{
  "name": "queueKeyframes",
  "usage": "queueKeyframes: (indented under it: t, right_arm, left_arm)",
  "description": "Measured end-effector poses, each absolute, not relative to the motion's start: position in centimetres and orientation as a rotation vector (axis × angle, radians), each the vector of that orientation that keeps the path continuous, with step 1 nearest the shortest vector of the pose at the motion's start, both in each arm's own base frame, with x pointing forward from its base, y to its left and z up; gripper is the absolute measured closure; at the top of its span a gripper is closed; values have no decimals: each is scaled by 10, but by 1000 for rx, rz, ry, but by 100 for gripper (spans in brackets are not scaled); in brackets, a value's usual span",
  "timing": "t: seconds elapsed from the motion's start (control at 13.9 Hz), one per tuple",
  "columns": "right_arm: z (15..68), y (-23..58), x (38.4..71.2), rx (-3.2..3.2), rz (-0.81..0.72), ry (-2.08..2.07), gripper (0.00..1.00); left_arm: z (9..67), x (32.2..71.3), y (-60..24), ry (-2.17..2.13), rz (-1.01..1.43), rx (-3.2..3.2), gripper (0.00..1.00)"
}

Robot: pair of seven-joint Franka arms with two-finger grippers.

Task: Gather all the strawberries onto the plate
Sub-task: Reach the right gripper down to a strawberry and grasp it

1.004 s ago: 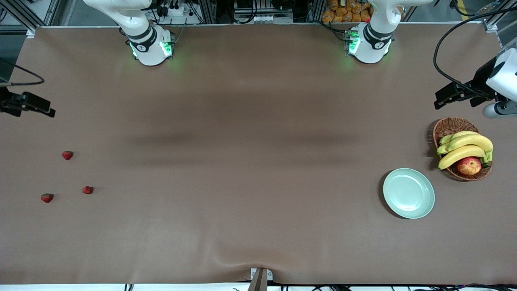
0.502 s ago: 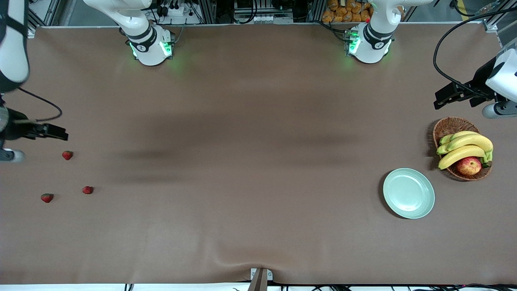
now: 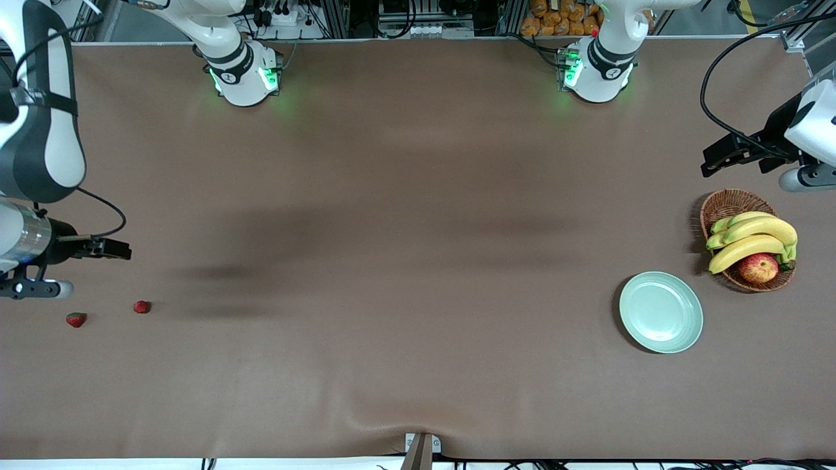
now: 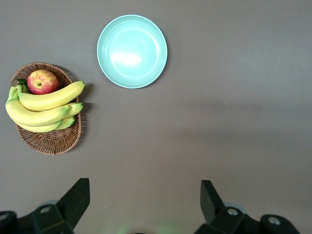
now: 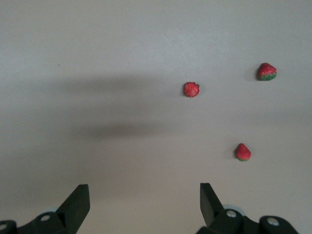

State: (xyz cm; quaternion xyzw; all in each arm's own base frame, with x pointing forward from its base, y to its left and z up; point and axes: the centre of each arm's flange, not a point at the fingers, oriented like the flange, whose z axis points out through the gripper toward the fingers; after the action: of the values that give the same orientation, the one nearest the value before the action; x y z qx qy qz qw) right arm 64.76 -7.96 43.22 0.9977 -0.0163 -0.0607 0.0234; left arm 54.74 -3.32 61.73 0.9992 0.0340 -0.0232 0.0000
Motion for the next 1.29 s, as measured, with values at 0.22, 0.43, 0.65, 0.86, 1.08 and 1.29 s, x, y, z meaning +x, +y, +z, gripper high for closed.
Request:
queueKeyframes:
  t: [0.22, 0.43, 0.65, 0.86, 1.08, 1.29]
  right_arm:
    - [384, -105, 664, 3081, -143, -97, 0]
    - [321, -134, 675, 3074, -130, -136, 0]
    - [273, -162, 679, 3064, -73, -185, 0]
    - [245, -179, 679, 3058, -52, -212, 0]
    - [227, -171, 679, 3067, -78, -196, 0]
    - [212, -168, 679, 3070, -89, -188, 0]
  left_arm:
    - [616, 548, -33, 109, -77, 3139, 0]
    - [614, 548, -33, 109, -82, 3139, 0]
    - [612, 549, -32, 110, -90, 3139, 0]
    - [611, 549, -32, 110, -93, 3139, 0]
    - [610, 550, -31, 114, -95, 3139, 0]
    - [609, 550, -31, 114, -97, 3139, 0]
